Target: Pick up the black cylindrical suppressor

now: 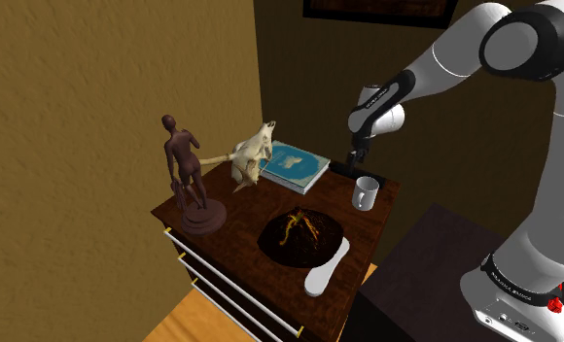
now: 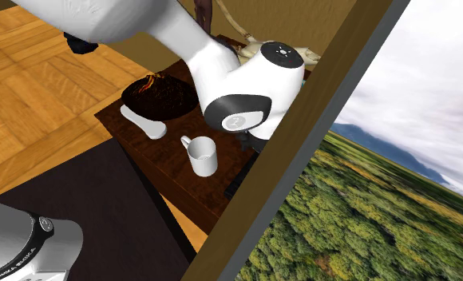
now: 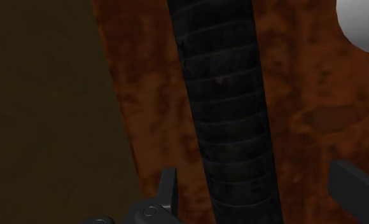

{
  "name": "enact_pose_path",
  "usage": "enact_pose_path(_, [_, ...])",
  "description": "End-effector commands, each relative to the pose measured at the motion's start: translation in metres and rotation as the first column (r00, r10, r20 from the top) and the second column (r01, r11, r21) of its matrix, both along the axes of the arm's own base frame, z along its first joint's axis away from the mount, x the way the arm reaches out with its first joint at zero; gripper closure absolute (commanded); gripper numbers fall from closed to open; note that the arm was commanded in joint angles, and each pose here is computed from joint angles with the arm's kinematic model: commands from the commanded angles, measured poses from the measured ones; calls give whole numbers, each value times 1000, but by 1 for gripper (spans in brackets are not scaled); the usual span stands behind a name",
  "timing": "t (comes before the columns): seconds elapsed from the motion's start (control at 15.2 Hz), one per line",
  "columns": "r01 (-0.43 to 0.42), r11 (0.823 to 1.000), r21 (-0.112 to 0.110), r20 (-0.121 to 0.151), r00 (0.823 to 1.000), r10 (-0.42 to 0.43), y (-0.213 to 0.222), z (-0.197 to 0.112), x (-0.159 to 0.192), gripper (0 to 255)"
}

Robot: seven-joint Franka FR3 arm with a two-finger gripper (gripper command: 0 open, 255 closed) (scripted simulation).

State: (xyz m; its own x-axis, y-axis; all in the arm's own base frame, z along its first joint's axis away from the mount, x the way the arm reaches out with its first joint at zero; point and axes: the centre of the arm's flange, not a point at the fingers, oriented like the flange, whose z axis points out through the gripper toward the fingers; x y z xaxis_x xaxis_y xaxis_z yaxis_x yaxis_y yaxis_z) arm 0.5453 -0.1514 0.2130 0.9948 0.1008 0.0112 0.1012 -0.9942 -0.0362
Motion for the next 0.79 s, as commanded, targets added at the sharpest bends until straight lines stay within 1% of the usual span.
enact_pose_path(0.0, [-1,1000,0,1,1000,1,0,-11,2,0])
enact_pose_path(0.26, [-1,1000,0,1,1000,1,0,-36,2,0])
enact_pose_path(0.4, [-1,1000,0,1,1000,1,0,-36,2,0])
enact_pose_path(0.46, [-1,1000,0,1,1000,1,0,-35,2,255])
enact_pose_path(0.73, [-1,1000,0,1,1000,1,0,-35,2,255])
